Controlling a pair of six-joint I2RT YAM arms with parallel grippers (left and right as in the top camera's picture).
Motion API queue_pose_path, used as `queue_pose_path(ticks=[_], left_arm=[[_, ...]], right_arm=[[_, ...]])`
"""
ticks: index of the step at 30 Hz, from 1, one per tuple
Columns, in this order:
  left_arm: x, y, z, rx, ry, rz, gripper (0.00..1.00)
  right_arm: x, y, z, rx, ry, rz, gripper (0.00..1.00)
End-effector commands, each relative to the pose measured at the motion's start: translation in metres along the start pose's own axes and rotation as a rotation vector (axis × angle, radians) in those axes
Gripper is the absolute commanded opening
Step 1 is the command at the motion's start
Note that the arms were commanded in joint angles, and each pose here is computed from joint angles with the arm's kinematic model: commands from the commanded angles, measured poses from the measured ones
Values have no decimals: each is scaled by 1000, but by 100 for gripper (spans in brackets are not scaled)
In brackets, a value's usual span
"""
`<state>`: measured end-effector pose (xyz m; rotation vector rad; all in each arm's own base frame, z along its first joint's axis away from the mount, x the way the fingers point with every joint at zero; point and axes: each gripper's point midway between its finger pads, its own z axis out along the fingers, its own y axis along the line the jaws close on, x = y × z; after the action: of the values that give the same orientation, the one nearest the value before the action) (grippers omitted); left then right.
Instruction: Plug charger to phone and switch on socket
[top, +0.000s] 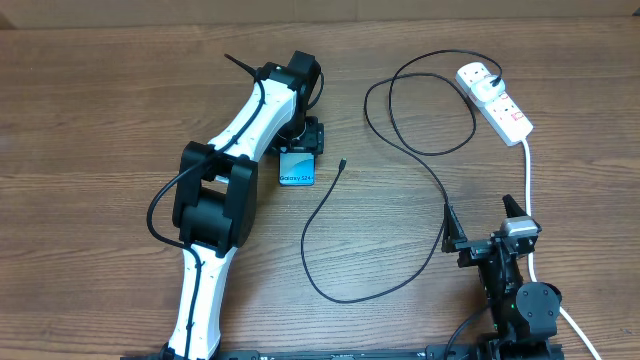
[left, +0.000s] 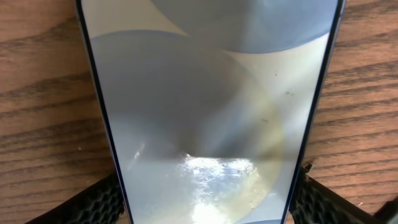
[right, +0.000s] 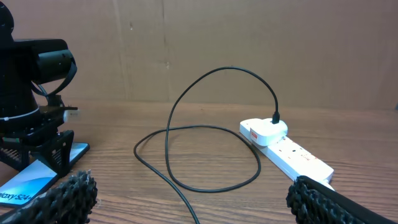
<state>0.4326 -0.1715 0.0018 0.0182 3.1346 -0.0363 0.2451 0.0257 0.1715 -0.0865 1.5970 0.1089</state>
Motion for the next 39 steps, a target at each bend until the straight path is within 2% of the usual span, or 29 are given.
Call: queue_pose_path(ticks=[1,22,30,39], left_arm=[[8,-3,25,32,66,6,77],[11,-9,25,71,83,-24,75],[12,-10,22,161,120,-74,73],[17,-21,8,369,208,-144,72]], right_arm=[[2,-1,0,2,-1,3,100],[2,-1,0,2,-1,3,100],[2,-1,0,2,-1,3,100],[2,-1,0,2,-1,3,100]])
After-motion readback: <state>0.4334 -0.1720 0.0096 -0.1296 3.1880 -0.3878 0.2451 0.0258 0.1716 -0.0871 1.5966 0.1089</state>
